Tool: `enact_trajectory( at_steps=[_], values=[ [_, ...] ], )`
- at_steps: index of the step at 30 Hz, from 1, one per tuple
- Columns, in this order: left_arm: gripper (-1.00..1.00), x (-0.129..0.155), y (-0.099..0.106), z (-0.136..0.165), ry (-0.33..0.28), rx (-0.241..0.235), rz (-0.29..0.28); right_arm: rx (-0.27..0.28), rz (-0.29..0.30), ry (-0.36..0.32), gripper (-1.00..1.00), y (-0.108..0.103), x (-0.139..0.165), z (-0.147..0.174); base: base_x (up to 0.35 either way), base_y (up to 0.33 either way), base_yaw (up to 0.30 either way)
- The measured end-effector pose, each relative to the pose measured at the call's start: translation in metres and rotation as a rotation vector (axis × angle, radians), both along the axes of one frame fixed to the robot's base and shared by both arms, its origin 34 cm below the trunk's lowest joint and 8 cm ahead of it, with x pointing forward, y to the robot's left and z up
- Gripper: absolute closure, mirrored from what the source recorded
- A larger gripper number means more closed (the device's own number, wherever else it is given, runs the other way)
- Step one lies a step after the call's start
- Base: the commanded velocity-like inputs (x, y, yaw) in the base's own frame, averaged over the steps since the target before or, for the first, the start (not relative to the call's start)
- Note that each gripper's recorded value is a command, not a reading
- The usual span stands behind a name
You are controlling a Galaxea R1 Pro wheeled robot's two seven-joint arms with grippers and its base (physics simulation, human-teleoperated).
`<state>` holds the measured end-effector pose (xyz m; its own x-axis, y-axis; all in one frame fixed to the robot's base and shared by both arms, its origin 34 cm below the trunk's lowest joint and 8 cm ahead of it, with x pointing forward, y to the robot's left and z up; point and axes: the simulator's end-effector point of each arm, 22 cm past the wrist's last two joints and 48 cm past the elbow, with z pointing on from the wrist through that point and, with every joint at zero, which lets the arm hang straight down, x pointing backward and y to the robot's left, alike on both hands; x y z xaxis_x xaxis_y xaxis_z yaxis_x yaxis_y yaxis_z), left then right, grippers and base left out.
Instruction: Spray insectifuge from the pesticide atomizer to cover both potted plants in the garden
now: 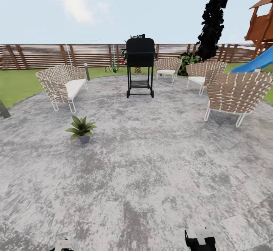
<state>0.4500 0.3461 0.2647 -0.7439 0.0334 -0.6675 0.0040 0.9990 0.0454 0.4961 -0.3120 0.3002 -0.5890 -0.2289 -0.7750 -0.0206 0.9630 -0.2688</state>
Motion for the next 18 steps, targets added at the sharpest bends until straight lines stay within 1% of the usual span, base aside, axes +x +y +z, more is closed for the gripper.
enact_trajectory(
  at_steps=[18],
  values=[
    [1.0,0.0003,0.0,0.0002,-0.001,0.0,0.0,0.0,0.001,0.0,-1.0,0.0002,0.0,0.0,0.338,0.0,0.274]
  ],
)
